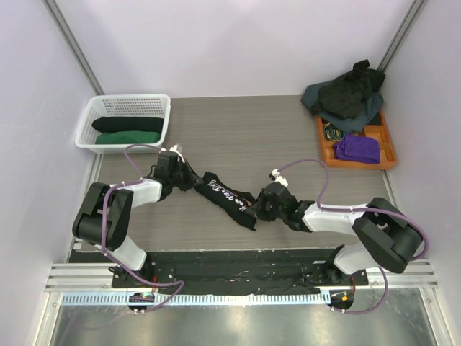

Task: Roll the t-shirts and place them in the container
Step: Roll the T-shirt to the center of the board.

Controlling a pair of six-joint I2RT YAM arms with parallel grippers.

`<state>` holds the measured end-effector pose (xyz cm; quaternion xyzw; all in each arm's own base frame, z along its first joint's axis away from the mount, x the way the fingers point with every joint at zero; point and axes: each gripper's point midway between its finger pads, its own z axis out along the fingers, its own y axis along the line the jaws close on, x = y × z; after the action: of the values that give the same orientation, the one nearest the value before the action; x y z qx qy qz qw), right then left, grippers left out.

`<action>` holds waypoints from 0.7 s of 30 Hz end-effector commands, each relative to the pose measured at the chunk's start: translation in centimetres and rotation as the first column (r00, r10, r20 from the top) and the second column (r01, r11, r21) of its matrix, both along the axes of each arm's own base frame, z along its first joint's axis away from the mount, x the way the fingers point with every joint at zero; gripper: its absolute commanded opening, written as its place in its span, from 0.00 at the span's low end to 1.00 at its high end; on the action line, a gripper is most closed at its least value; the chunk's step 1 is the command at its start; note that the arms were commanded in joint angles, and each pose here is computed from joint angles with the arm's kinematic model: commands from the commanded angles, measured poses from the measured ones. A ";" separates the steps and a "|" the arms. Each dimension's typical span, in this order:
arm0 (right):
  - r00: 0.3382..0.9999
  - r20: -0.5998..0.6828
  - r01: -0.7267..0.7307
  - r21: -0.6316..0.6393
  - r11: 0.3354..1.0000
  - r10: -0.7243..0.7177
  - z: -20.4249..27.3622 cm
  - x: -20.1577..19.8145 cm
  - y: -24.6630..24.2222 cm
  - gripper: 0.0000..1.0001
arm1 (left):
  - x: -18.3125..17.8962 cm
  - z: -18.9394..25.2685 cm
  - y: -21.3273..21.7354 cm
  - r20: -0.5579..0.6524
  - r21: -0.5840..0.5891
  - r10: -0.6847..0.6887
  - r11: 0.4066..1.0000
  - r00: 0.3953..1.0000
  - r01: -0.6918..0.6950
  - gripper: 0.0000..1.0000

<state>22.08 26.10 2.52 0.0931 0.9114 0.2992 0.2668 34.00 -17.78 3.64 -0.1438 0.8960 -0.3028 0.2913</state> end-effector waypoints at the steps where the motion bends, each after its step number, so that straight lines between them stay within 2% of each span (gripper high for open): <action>1: 0.997 0.072 0.047 -0.136 0.990 -0.037 0.2 0.5 -2.5 0.01 | 0.1 0.8 -0.7 0.024 -0.014 -0.037 0.999 0.999 0.037 0.00; 3: 0.989 0.146 0.048 -0.132 0.990 -0.029 2.6 1.2 -2.0 0.01 | 0.2 1.4 -0.6 0.036 -0.013 -0.036 0.999 0.999 0.037 0.00; 8: 0.970 0.237 -0.016 -0.164 0.986 0.055 6.9 2.2 -1.1 0.01 | 0.3 3.1 -0.1 0.055 0.019 -0.030 0.999 0.998 0.029 0.00; 16: 0.942 0.319 -0.047 -0.177 0.983 0.102 11.4 3.8 0.2 0.01 | 1.6 8.4 1.4 0.149 0.098 0.001 0.995 0.989 -0.016 0.00; 21: 0.921 0.359 -0.096 -0.165 0.982 0.150 14.3 6.2 3.5 0.01 | 4.1 12.6 4.0 0.215 0.135 0.067 0.986 0.974 -0.097 0.00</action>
<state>25.22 26.71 12.12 -0.0218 0.8970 0.2362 0.3729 36.18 -16.52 12.40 -0.1184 0.8834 -0.2729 0.3622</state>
